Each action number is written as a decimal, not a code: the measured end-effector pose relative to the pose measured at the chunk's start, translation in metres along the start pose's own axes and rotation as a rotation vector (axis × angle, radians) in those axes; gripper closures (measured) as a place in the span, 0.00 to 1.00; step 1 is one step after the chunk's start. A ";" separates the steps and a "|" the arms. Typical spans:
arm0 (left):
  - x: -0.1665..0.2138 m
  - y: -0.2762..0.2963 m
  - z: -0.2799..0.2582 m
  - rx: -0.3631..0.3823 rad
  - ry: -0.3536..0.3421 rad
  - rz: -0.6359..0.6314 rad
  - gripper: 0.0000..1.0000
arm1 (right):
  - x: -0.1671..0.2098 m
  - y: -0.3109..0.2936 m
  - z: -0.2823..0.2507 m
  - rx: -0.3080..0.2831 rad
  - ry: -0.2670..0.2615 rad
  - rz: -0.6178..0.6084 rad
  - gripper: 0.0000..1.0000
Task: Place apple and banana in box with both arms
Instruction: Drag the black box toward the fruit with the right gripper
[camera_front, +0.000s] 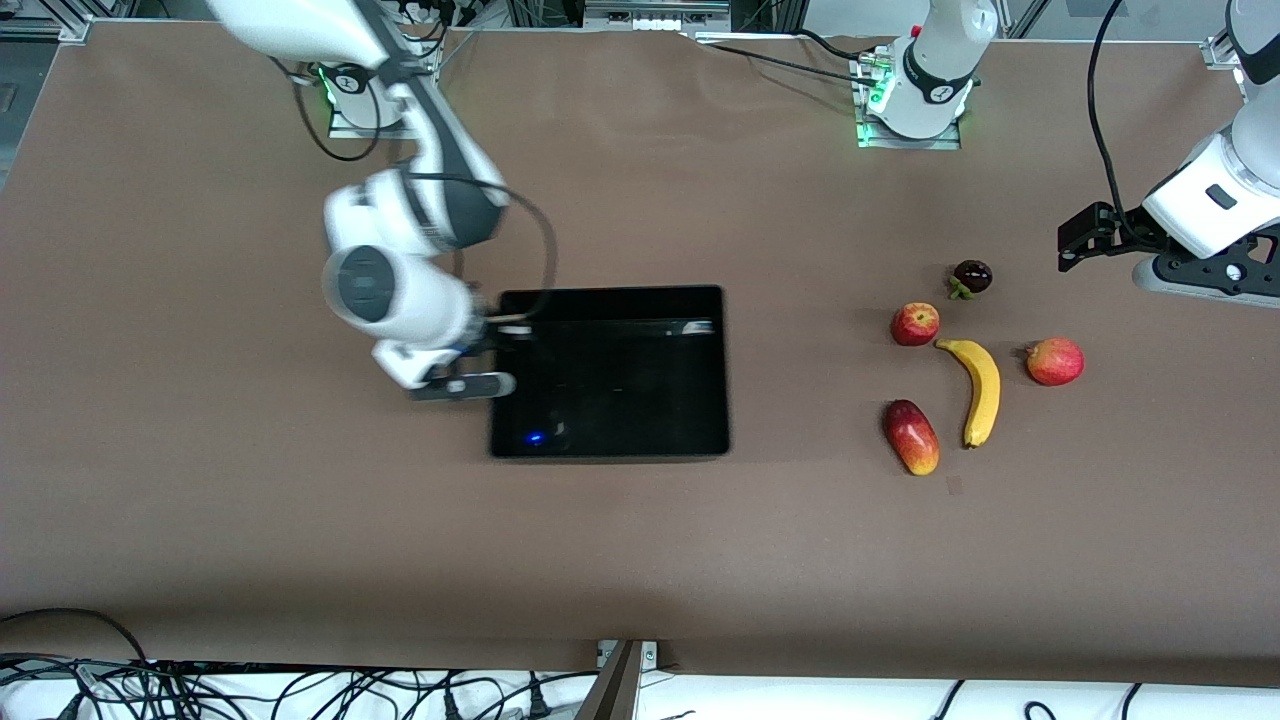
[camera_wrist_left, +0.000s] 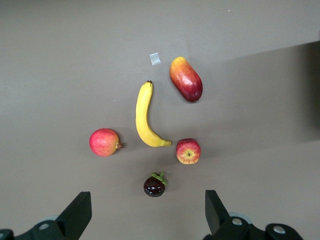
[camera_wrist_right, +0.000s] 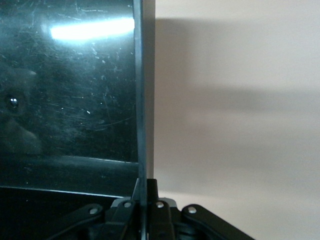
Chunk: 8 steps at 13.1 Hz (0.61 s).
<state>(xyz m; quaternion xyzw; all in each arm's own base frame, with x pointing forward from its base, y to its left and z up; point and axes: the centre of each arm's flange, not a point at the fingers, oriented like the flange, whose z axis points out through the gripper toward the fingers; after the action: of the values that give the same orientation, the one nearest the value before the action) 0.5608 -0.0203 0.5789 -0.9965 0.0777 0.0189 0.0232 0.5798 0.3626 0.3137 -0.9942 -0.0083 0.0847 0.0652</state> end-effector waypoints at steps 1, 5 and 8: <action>0.000 0.000 0.000 0.000 0.000 0.000 0.00 | -0.006 -0.034 0.014 -0.004 0.003 0.018 0.96; 0.000 0.000 0.000 0.000 0.000 0.000 0.00 | -0.022 -0.129 0.064 0.015 0.008 0.095 0.96; 0.000 0.001 0.000 0.000 0.001 0.001 0.00 | -0.035 -0.167 0.090 0.047 0.038 0.135 0.96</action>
<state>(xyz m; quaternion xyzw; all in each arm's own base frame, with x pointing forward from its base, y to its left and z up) 0.5610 -0.0208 0.5789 -0.9965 0.0782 0.0186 0.0232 0.5296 0.5385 0.2539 -0.9922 0.0618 0.0701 0.0825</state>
